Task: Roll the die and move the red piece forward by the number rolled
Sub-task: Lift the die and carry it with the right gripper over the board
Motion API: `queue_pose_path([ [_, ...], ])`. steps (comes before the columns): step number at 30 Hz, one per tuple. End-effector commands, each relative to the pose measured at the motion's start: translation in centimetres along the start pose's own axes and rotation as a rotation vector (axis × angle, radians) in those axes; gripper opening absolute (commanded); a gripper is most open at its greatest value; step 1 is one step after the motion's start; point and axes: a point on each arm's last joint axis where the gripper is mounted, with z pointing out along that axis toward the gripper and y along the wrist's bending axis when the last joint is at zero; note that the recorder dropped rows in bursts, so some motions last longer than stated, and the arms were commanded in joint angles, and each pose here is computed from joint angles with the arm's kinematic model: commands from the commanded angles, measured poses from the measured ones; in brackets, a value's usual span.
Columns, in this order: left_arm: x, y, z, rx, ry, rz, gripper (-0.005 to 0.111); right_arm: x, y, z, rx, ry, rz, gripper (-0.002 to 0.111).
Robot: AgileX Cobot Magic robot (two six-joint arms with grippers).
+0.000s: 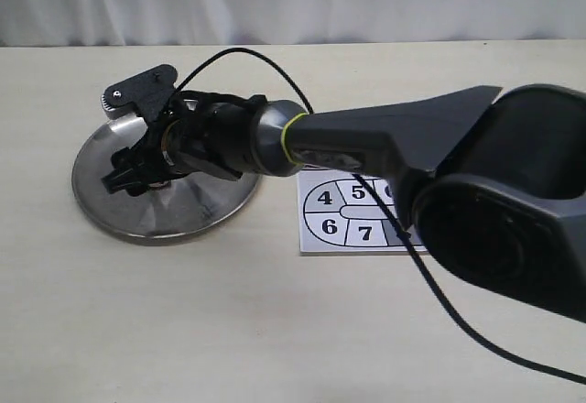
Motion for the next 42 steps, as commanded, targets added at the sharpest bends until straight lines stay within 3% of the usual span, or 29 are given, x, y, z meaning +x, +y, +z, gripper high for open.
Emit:
queue_pose_path([
  [1,0.0,0.0,0.0,-0.002,-0.01,-0.002,0.0,0.5,0.6,1.0,-0.01,0.009,0.012,0.077],
  [5,0.0,0.0,0.0,-0.002,-0.01,-0.002,0.0,1.2,0.6,2.0,-0.01,0.02,0.01,0.067],
  [11,0.0,0.0,0.0,-0.002,-0.01,-0.002,0.0,1.0,0.5,1.8,0.0,0.027,0.008,0.021],
  [14,0.0,0.0,0.0,-0.002,-0.01,-0.002,0.0,-0.2,0.1,0.2,0.05,0.049,-0.002,0.004],
  [18,0.0,0.0,0.0,-0.002,-0.01,-0.002,0.0,-3.7,-2.0,-4.6,0.253,0.101,-0.121,0.004],
  [21,0.0,0.0,0.0,-0.002,-0.01,-0.002,0.0,-7.1,-5.2,-11.0,0.397,0.139,-0.163,0.004],
  [25,0.0,0.0,0.0,-0.002,-0.01,-0.002,0.0,-9.2,-10.4,-16.5,0.476,0.156,-0.06,0.004],
  [26,0.0,0.0,0.0,-0.002,-0.01,-0.002,0.0,-9.1,-13.4,-18.3,0.445,0.183,0.026,0.004],
  [29,0.0,0.0,0.0,-0.002,-0.01,-0.002,0.0,-6.4,-18.1,-18.8,0.338,0.279,0.192,0.004],
  [32,0.0,0.0,0.0,-0.002,-0.01,-0.002,0.0,0.2,-22.6,-16.4,0.346,0.433,0.297,0.004],
  [36,0.0,0.0,0.0,-0.002,-0.01,-0.002,0.0,5.5,-24.3,-13.9,0.352,0.543,0.325,0.004],
  [42,0.0,0.0,0.0,-0.002,-0.01,-0.002,0.0,5.6,-24.1,-13.2,0.342,0.519,0.321,0.004],
])
